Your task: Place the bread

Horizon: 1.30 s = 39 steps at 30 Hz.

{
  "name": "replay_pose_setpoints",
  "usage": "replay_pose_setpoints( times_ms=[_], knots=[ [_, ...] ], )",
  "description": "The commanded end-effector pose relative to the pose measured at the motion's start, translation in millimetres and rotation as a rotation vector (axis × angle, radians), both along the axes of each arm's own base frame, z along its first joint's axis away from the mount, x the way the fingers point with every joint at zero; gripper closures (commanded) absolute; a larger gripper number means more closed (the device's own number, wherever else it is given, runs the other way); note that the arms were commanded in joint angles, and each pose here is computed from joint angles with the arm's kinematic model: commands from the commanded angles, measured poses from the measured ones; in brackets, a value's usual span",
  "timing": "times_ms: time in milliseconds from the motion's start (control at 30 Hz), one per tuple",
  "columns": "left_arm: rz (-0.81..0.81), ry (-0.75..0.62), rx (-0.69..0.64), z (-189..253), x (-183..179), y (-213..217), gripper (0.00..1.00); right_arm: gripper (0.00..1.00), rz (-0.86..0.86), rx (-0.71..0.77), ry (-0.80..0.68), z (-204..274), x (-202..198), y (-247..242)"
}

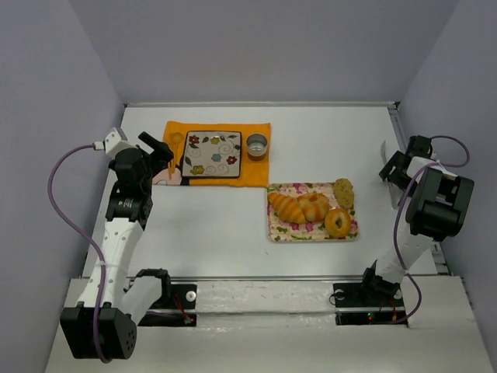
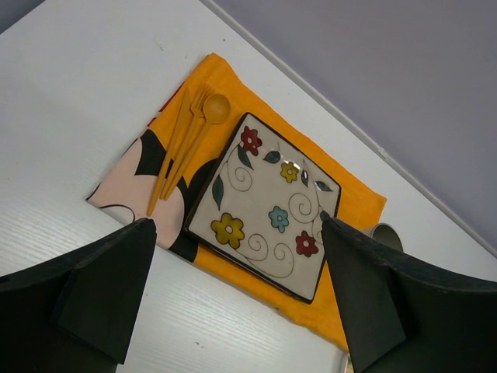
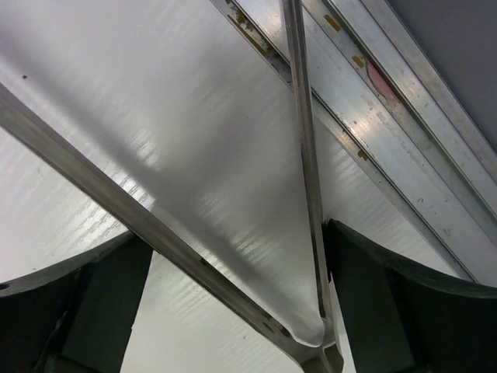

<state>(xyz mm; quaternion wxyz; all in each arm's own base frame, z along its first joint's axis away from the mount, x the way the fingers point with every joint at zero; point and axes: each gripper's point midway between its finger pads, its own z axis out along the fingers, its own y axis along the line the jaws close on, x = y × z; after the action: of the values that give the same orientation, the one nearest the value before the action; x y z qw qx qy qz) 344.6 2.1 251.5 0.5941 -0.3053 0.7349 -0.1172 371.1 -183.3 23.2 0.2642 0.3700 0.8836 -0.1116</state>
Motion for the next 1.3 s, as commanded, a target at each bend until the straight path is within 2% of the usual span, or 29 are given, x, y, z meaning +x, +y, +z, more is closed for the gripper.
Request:
replay_pose_setpoints(
  times_ms=[0,100,133,267,400,600,767,867,1033,1267],
  knots=[
    [0.034,-0.048,0.015,17.8,2.6,6.5,0.01,0.17,0.051,0.028,0.005,-13.8,5.0,0.3],
    [0.033,-0.045,0.013,16.6,2.8,6.2,0.01,0.39,0.072,0.036,-0.011,-11.3,6.6,3.5],
    [0.031,-0.047,0.013,17.1,2.6,5.9,0.01,0.49,0.081,0.032,-0.037,-5.1,10.1,3.9],
    [0.03,-0.053,0.012,18.5,1.4,5.7,0.01,0.58,0.128,0.028,-0.114,17.1,14.6,10.7],
    [0.029,-0.058,0.01,19.5,0.1,5.4,0.01,0.58,0.197,0.083,-0.214,44.2,18.9,31.3],
    [0.027,-0.062,0.011,20.9,-0.7,5.2,0.01,0.59,0.329,0.113,-0.429,125.4,13.0,70.8],
    [0.037,-0.058,0.009,18.6,-1.3,6.7,0.01,0.57,0.435,0.088,-0.522,185.2,-15.9,114.6],
    [0.026,-0.063,0.006,20.3,-1.5,4.9,0.01,0.57,0.495,0.092,-0.549,204.7,-37.2,143.9],
    [0.01,-0.078,0.0,24.3,-5.4,2.0,0.01,0.57,0.515,0.13,-0.523,206.6,-74.1,177.8],
    [-0.029,-0.089,-0.013,23.7,-5.9,-5.4,0.01,0.57,0.492,0.206,-0.365,181.4,-135.2,202.8]
  ],
)
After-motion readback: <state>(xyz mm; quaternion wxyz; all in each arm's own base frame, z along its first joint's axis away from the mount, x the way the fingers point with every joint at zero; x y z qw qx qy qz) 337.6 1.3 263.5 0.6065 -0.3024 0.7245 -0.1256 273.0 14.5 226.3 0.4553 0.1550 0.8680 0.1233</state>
